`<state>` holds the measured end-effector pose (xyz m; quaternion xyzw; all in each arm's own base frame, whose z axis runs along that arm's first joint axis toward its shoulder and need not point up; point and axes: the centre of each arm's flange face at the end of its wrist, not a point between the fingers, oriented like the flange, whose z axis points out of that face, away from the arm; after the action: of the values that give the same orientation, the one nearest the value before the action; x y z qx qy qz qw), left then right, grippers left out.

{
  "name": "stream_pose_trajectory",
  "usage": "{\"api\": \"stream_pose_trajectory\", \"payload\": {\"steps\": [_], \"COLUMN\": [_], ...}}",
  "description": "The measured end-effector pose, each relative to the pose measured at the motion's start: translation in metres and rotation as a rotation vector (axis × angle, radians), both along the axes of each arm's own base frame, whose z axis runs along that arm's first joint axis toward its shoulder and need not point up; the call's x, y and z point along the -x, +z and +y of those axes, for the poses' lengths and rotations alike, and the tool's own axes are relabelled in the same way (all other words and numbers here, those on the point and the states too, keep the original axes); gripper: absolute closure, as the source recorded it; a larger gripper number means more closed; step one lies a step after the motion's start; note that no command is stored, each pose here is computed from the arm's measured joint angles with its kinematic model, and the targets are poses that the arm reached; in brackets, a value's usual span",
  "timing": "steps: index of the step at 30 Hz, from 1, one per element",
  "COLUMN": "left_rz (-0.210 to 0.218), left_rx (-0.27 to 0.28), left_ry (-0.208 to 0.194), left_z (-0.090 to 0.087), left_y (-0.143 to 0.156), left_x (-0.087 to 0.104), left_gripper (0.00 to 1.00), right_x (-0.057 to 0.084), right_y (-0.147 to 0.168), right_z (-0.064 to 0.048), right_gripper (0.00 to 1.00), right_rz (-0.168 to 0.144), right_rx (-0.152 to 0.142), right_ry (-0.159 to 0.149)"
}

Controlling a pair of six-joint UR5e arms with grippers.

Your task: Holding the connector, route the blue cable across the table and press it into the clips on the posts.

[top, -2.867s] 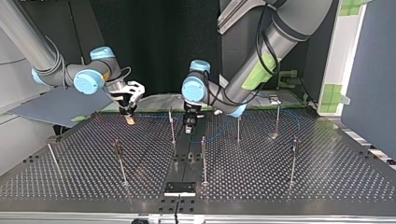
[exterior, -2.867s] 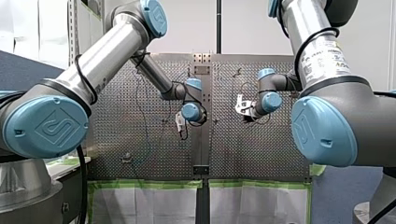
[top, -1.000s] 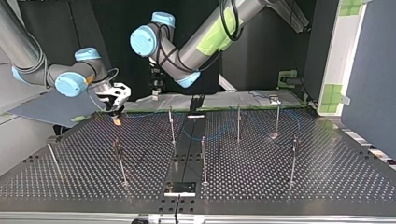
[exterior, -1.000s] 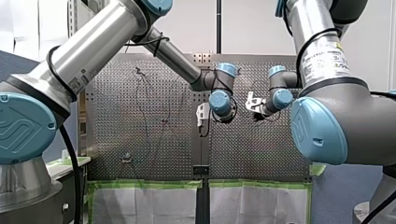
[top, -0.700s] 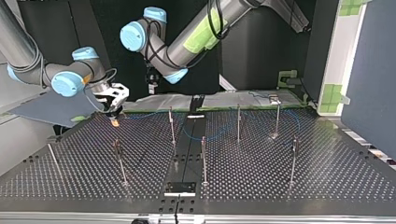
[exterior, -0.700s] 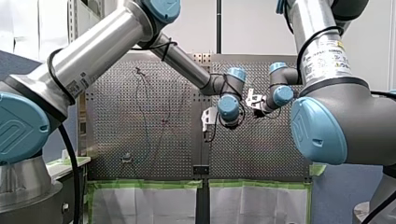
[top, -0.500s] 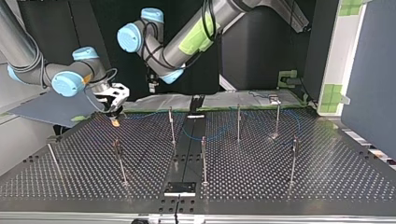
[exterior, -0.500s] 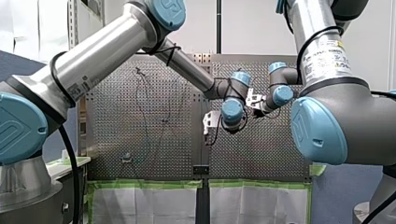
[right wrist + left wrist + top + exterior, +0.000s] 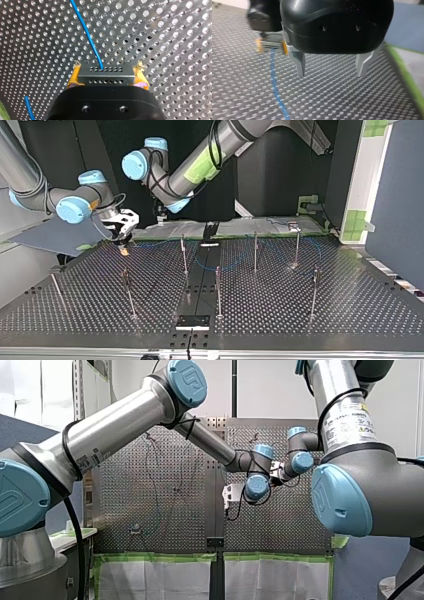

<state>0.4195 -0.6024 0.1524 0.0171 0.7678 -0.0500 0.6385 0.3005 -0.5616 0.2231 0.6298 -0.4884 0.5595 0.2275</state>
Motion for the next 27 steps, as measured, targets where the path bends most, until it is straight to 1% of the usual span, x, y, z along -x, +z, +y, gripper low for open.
{"api": "stream_pose_trajectory", "payload": {"steps": [5, 8, 13, 17, 21, 24, 27], "left_rz": [-0.057, -0.077, -0.093, -0.097, -0.095, -0.1, -0.109], "left_rx": [0.054, 0.077, 0.11, 0.122, 0.132, 0.148, 0.158], "left_ry": [0.05, 0.07, 0.078, 0.075, 0.082, 0.097, 0.122], "left_z": [-0.005, -0.006, -0.01, -0.012, -0.013, -0.013, -0.009], "left_y": [0.019, 0.028, 0.032, 0.024, 0.012, 0.002, -0.003], "left_x": [-0.016, -0.025, -0.039, -0.049, -0.058, -0.067, -0.077], "left_gripper": [0.0, 0.0, 0.0, 0.0, 0.0, 0.0, 0.0], "right_x": [0.0, 0.0, -0.001, -0.001, -0.001, -0.001, 0.001], "right_y": [-0.001, -0.001, -0.001, -0.001, 0.0, 0.0, 0.0], "right_z": [0.0, 0.0, 0.0, 0.001, 0.0, 0.0, 0.0], "right_gripper": [1.0, 1.0, 1.0, 1.0, 1.0, 1.0, 1.0], "right_rz": [0.0, -0.001, -0.006, -0.011, -0.012, -0.012, -0.012], "right_rx": [-0.001, -0.001, -0.003, -0.004, -0.004, -0.005, -0.004], "right_ry": [0.0, 0.0, 0.006, 0.018, 0.021, 0.02, 0.018]}}
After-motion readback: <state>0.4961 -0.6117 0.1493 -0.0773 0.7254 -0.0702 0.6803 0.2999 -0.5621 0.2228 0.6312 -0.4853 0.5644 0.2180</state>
